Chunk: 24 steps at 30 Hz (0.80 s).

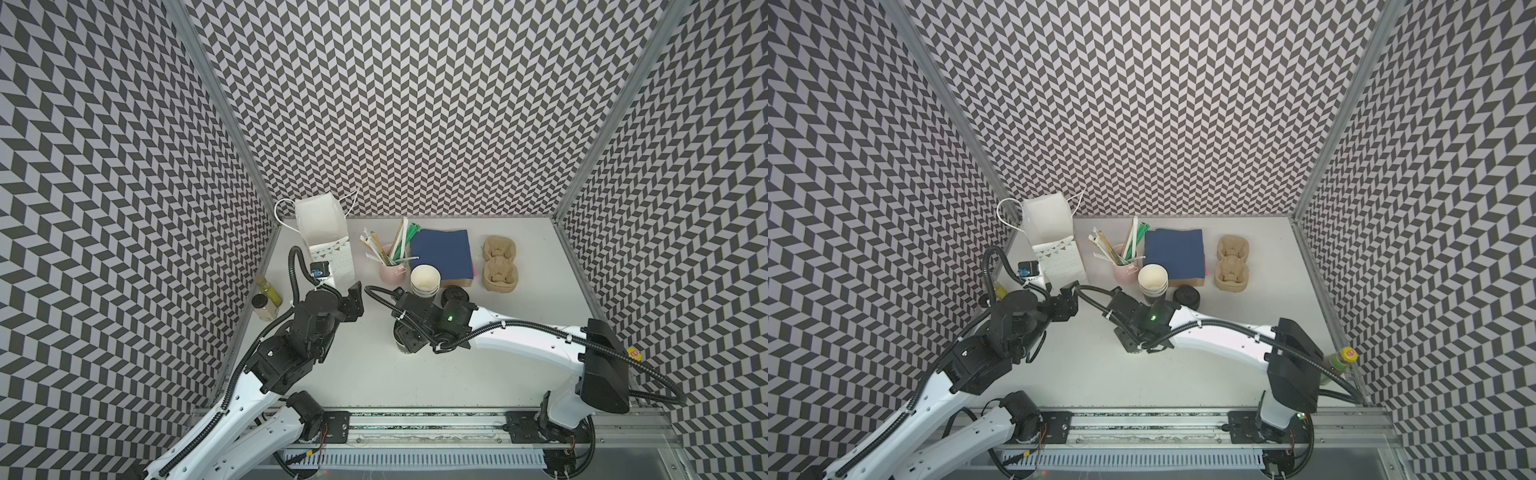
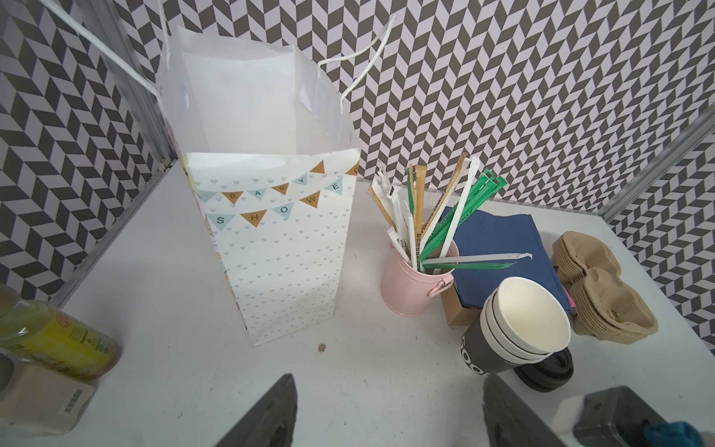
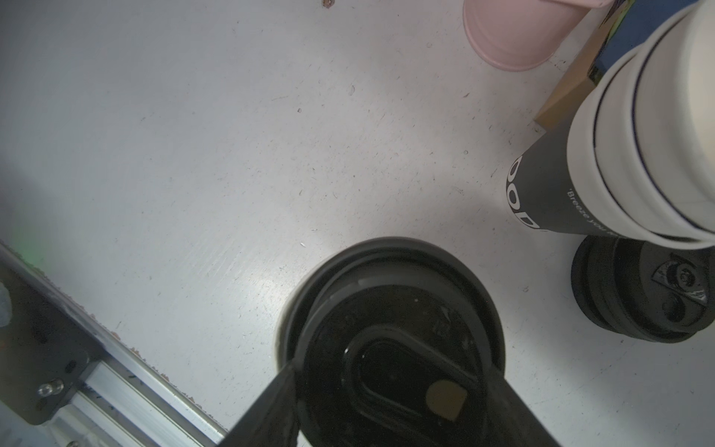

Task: Pack a coffee takeout order
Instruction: Close the lid on the coffee cup.

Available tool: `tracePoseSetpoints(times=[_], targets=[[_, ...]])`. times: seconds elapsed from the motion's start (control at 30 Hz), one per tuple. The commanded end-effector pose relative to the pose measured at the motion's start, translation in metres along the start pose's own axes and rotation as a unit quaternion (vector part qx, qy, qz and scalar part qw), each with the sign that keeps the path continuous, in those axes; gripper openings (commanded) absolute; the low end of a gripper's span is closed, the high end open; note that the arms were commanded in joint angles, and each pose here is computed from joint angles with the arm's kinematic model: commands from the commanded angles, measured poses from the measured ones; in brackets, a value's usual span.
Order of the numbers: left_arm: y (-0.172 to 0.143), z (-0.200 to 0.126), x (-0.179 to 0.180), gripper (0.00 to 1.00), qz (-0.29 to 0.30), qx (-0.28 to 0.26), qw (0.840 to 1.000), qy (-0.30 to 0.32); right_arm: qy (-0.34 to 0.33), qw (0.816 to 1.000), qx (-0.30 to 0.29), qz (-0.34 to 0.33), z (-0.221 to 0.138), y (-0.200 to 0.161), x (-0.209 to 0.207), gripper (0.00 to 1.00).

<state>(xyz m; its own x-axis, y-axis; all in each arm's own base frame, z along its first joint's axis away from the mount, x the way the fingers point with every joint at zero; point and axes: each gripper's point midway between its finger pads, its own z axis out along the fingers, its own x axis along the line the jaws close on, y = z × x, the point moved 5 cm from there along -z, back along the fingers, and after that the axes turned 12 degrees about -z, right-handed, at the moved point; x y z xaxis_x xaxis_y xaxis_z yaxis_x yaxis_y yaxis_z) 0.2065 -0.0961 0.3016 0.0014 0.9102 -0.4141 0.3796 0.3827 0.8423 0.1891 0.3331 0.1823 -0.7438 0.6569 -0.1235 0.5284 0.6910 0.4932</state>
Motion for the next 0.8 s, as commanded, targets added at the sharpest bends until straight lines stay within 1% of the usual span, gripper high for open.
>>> tracePoseSetpoints(times=[0.0, 0.3, 0.43, 0.53, 0.63, 0.77], targets=[[0.002, -0.001, 0.003, 0.76, -0.004, -0.010, 1.000, 0.005, 0.003, 1.000, 0.000, -0.006, 0.003, 0.004, 0.003, 0.63], [0.003, -0.001, 0.004, 0.76, -0.005, -0.012, 1.000, 0.007, 0.009, 1.000, -0.010, -0.007, -0.009, 0.014, 0.004, 0.62], [0.004, -0.002, 0.004, 0.76, -0.006, -0.013, 1.000, 0.007, 0.030, 0.999, -0.015, -0.009, -0.011, 0.014, 0.009, 0.62], [0.004, -0.002, 0.004, 0.76, -0.006, -0.013, 1.000, 0.007, 0.019, 1.000, -0.009, -0.007, -0.008, 0.009, 0.006, 0.62], [0.004, -0.002, 0.004, 0.76, -0.007, -0.014, 1.000, 0.006, 0.023, 1.000, -0.002, -0.009, -0.003, 0.004, 0.008, 0.62], [0.003, -0.001, 0.004, 0.76, -0.005, -0.011, 1.000, 0.006, 0.007, 1.000, 0.001, -0.007, -0.002, 0.004, 0.004, 0.62]])
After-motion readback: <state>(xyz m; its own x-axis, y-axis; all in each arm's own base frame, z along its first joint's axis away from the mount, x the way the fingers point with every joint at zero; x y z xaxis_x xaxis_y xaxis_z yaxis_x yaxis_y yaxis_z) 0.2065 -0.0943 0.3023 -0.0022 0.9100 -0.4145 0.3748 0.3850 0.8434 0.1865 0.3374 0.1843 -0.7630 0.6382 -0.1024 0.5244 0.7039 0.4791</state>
